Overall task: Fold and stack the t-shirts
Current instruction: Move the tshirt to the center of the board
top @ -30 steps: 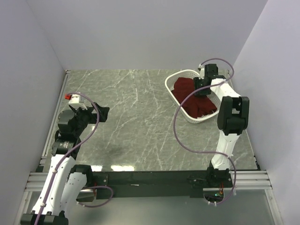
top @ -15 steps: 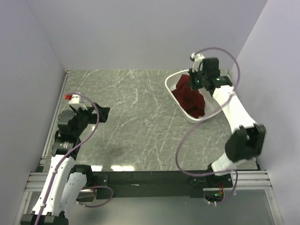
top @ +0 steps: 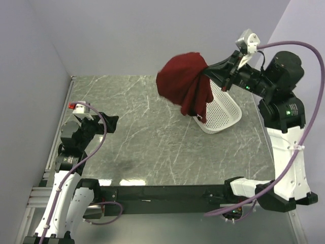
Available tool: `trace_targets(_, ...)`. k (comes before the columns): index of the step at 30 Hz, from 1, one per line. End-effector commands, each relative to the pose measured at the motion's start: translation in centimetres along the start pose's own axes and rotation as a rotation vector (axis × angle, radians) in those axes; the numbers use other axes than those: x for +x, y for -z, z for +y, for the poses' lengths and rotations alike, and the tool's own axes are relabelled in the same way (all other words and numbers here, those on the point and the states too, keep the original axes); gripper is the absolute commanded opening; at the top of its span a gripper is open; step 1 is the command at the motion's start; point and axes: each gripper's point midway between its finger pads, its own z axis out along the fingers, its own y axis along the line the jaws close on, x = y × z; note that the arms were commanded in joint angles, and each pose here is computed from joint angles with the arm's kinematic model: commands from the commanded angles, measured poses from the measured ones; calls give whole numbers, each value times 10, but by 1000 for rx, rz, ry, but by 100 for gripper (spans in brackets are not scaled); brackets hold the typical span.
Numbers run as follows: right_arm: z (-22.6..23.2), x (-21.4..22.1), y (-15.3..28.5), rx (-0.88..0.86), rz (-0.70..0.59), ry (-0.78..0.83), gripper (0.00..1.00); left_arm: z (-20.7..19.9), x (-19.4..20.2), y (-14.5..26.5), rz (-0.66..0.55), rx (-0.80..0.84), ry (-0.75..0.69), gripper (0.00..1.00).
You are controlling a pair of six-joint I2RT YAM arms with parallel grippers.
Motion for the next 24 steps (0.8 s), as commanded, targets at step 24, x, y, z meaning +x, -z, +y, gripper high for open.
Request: trace_targets(24, 67, -48, -18, -311, -128, -125, 0, -7, -15, 0, -55, 31, -30, 99)
